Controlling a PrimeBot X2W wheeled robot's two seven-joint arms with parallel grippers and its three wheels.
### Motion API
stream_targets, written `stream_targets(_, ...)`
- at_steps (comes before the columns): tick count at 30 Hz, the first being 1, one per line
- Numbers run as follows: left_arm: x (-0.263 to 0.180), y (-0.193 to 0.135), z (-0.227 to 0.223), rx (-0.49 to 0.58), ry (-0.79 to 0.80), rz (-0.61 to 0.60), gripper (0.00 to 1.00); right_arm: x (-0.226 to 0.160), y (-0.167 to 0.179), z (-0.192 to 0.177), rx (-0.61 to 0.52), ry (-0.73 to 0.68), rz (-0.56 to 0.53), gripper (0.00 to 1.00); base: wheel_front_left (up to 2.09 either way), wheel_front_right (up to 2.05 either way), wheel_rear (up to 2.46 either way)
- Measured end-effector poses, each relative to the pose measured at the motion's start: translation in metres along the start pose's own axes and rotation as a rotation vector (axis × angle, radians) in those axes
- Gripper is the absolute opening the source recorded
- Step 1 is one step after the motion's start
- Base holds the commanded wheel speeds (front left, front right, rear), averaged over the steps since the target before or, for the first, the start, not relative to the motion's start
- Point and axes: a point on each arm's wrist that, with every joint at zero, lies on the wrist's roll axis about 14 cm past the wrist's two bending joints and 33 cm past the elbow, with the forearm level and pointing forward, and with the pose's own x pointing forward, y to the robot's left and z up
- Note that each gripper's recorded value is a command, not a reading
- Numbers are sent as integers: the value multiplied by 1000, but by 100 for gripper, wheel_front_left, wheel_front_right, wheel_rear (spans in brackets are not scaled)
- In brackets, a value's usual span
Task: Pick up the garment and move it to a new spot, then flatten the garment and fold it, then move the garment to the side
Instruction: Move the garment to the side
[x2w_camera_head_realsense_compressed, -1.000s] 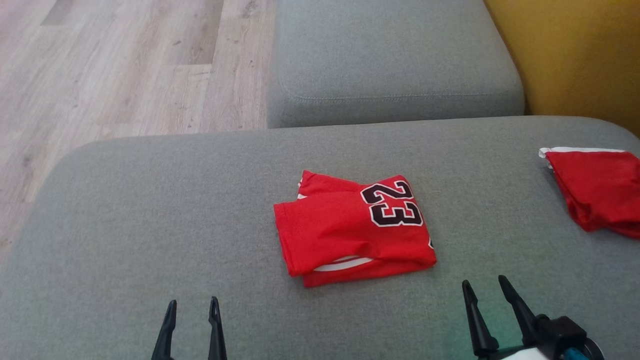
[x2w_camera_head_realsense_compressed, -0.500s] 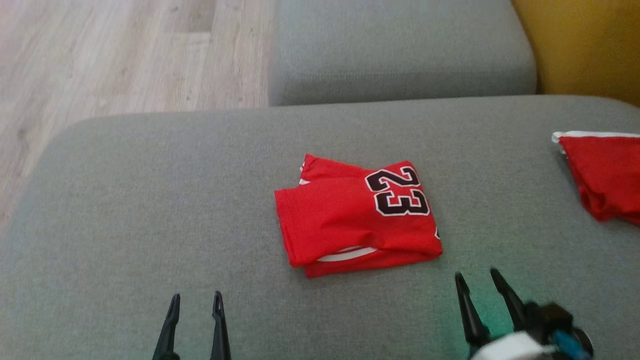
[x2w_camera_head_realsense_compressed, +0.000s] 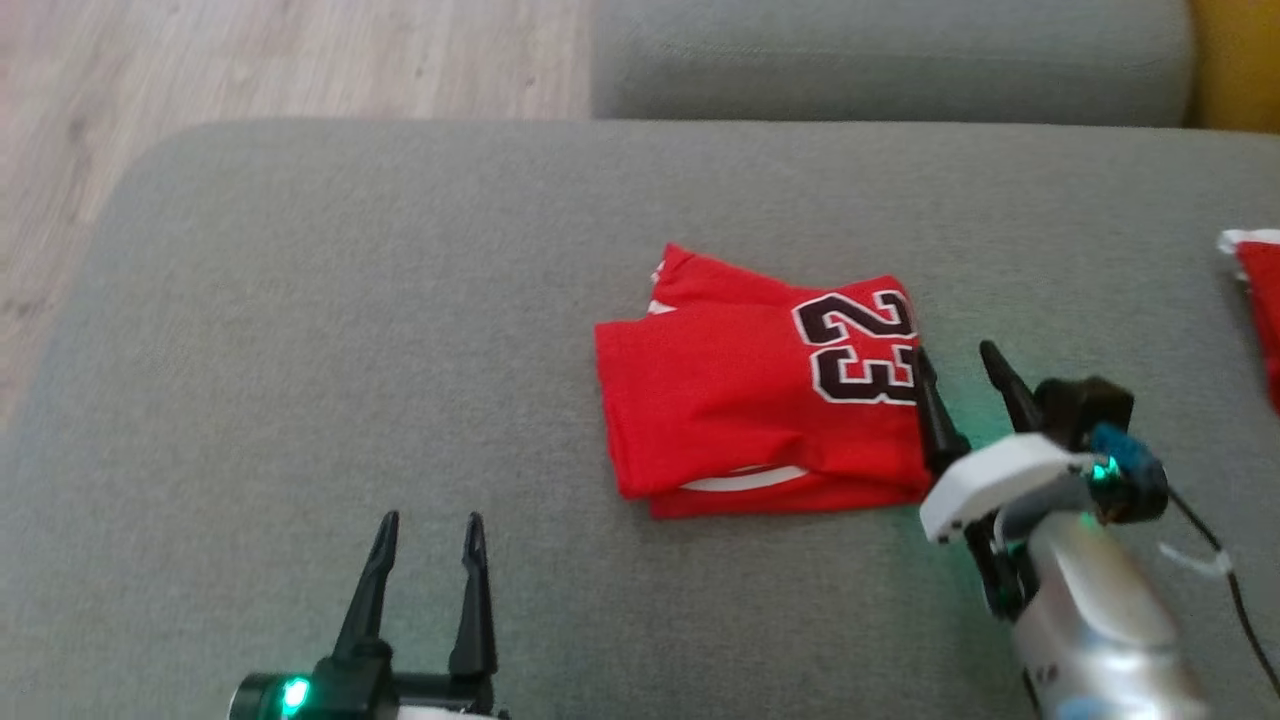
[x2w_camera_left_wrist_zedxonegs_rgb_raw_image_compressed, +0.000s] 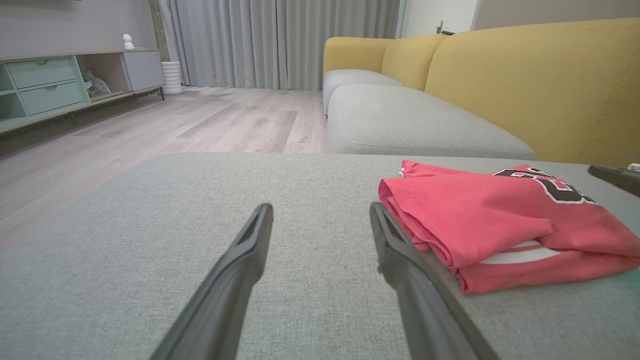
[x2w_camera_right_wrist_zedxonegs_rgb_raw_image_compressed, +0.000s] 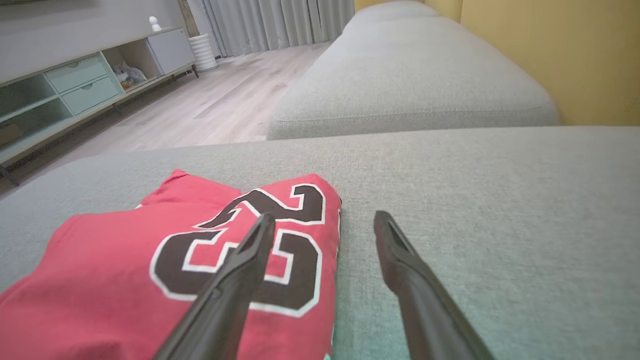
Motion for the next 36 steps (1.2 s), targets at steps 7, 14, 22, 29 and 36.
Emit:
stream_targets(7, 4, 8, -3, -2, 12, 32, 100, 17, -2, -54, 70, 257, -19, 47, 0, 0, 0)
stream_targets(14, 7, 8, -3, 1, 15, 39, 100, 20, -3, -54, 113, 260, -36, 0, 0, 0, 0)
stream_targets(22, 25, -11, -6, -2, 23, -31, 100, 16, -61, -28, -37, 189, -120, 0, 0, 0, 0)
stream_targets(29, 59, -41, -7, -4, 19, -131, 100, -4, -168, 18, -221, 123, -303, 0, 0, 0, 0)
stream_targets(36, 86, -63, -14, -26, 23, -201, 100, -32, -255, 66, -368, 86, -479, 0, 0, 0, 0)
